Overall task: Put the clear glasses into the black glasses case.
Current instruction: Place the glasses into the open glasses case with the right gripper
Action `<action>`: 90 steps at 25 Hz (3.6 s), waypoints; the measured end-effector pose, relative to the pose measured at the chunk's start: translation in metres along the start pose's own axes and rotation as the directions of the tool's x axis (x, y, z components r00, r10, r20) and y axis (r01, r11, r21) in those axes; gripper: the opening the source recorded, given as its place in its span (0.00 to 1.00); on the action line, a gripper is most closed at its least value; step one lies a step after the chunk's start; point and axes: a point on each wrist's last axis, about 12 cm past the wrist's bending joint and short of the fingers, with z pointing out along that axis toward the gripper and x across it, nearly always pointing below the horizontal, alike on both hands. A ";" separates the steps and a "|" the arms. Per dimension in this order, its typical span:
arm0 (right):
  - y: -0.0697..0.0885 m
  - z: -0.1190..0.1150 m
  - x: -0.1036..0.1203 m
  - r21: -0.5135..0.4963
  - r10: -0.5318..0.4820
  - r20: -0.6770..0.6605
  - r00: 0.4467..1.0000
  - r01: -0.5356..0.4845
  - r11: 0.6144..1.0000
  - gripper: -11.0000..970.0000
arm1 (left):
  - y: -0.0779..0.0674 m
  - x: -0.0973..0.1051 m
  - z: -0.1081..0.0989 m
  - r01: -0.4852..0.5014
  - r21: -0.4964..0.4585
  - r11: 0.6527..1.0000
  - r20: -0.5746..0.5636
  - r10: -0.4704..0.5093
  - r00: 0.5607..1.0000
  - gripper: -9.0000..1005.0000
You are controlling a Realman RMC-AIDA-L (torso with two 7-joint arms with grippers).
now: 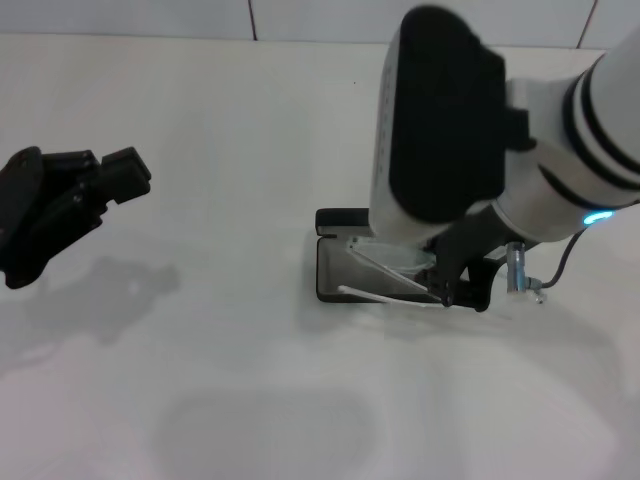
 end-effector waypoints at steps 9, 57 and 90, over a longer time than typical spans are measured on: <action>0.017 0.023 -0.008 0.091 -0.142 -0.100 0.985 0.151 0.984 0.14 | 0.007 -0.003 0.006 0.005 -0.003 1.000 -0.008 -0.005 1.000 0.08; 0.027 0.091 -0.004 0.269 -0.292 -0.181 0.939 0.333 0.904 0.14 | 0.007 0.000 0.002 0.018 -0.040 0.999 -0.006 -0.019 1.000 0.08; 0.022 0.098 -0.001 0.273 -0.294 -0.192 0.936 0.339 0.900 0.15 | 0.004 0.003 0.000 0.022 -0.048 0.999 -0.004 -0.023 1.000 0.08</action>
